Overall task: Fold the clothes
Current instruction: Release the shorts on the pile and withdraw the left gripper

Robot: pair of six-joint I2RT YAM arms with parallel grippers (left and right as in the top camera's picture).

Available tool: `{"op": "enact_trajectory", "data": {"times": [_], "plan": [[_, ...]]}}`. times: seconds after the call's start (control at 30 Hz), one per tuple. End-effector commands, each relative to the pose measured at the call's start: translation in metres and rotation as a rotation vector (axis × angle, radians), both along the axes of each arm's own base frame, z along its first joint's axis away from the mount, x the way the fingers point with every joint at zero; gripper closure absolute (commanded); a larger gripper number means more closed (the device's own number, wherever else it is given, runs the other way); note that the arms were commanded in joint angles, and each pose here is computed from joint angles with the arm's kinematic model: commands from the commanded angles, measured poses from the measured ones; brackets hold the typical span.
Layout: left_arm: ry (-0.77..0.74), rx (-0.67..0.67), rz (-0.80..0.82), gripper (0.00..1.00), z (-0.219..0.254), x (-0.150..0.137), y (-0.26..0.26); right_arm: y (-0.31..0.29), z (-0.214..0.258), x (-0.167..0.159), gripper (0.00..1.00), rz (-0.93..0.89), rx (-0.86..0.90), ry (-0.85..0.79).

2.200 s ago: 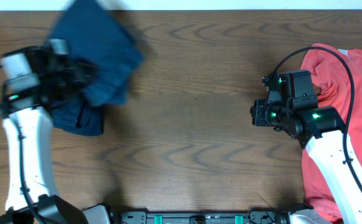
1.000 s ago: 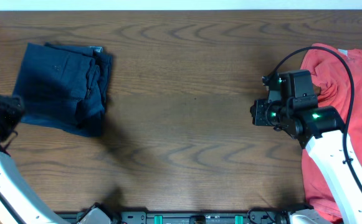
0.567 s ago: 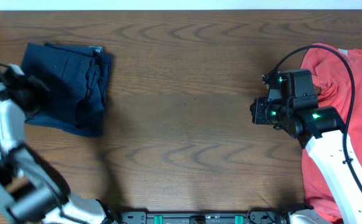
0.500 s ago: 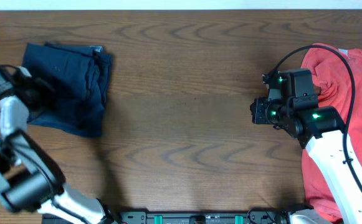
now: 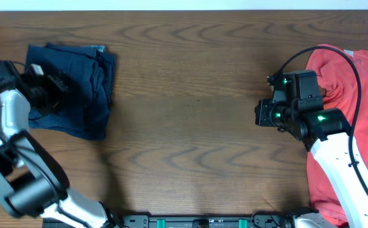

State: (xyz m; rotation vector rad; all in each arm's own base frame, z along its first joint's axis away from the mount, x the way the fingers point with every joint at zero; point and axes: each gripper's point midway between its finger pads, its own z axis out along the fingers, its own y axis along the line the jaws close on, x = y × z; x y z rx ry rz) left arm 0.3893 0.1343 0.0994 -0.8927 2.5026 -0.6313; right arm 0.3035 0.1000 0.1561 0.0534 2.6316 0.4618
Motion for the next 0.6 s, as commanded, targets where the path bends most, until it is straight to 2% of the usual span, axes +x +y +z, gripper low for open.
{"op": "enact_trajectory", "data": {"times": [0.0,0.07,0.2,0.3,0.4,0.43,0.47,0.5,0.53,0.57], "plan": [[-0.198,0.121,-0.173,0.44,0.088,0.002,-0.024,0.005,0.010,-0.001,0.96,0.011,0.041,-0.019],[-0.257,0.182,-0.246,0.37,0.121,-0.009,-0.041,0.007,0.020,-0.002,0.96,0.018,0.049,-0.052],[-0.399,0.291,-0.345,0.34,0.181,-0.033,-0.076,0.011,0.056,-0.010,0.97,0.044,0.072,-0.177],[-0.481,0.364,-0.419,0.32,0.216,-0.066,-0.106,0.009,0.091,-0.023,0.96,0.067,0.064,-0.314],[-0.484,0.454,-0.405,0.29,0.235,-0.107,-0.118,0.005,0.123,-0.041,0.94,0.108,0.050,-0.452],[-0.477,0.483,-0.392,0.28,0.238,-0.119,-0.118,0.004,0.132,-0.047,0.90,0.120,0.046,-0.493],[-0.469,0.519,-0.373,0.22,0.241,-0.133,-0.117,0.002,0.142,-0.055,0.82,0.134,0.039,-0.541],[-0.468,0.562,-0.345,0.08,0.246,-0.148,-0.115,0.000,0.151,-0.064,0.72,0.141,0.036,-0.578],[-0.472,0.586,-0.330,0.02,0.249,-0.156,-0.114,-0.001,0.155,-0.069,0.65,0.146,0.033,-0.598],[-0.479,0.611,-0.314,0.02,0.253,-0.165,-0.113,-0.003,0.159,-0.074,0.57,0.151,0.031,-0.619]]}}
